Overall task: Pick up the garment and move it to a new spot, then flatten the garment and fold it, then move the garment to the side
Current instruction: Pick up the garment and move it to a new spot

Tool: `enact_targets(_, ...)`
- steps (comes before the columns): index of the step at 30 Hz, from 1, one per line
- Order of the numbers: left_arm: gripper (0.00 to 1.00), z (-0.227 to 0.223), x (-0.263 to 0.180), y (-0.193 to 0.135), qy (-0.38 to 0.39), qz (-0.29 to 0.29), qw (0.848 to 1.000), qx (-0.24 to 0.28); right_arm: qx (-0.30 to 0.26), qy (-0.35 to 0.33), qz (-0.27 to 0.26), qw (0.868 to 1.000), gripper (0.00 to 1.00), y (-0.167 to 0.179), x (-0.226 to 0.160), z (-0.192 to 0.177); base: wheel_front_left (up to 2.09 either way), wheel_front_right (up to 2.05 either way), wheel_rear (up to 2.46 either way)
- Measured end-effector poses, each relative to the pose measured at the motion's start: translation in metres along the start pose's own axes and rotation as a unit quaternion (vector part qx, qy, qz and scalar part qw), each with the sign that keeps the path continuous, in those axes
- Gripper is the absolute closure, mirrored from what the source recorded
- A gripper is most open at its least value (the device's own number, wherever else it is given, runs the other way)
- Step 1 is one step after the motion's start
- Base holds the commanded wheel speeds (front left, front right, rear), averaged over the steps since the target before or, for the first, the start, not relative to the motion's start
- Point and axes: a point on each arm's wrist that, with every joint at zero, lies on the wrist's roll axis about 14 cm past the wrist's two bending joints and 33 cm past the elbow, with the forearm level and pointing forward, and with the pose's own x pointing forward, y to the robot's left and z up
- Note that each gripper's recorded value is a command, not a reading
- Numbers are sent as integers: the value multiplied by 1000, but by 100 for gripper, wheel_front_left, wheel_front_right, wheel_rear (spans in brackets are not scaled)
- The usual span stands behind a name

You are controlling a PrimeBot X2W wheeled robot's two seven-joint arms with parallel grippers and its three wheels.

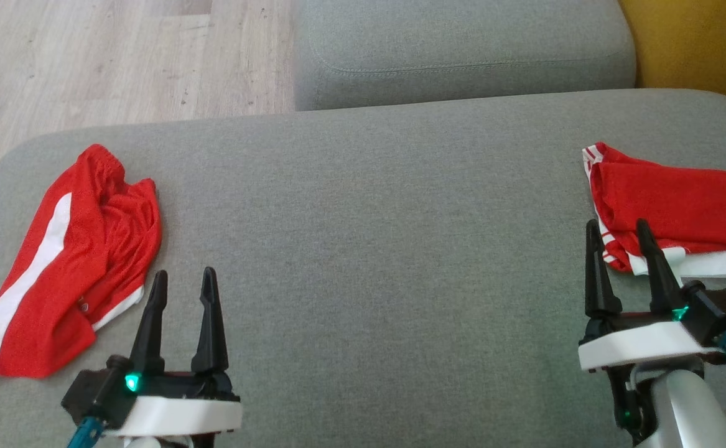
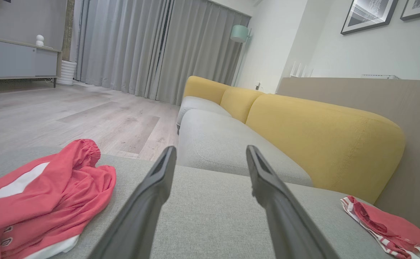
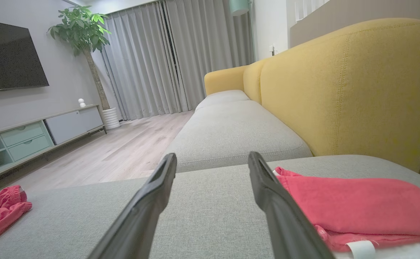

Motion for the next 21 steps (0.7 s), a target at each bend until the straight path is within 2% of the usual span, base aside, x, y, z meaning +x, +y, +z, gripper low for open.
enact_targets(8,0,0,-1,3,0,5,1000,0,2,9,5,1000,0,4,1,-6,0,0,0)
enact_targets(14,0,1,-9,13,0,22,1000,3,8,22,36,999,0,25,5,-15,0,0,0)
enact_targets(21,0,13,-28,39,-17,70,997,14,19,39,94,995,0,66,10,-27,0,0,0)
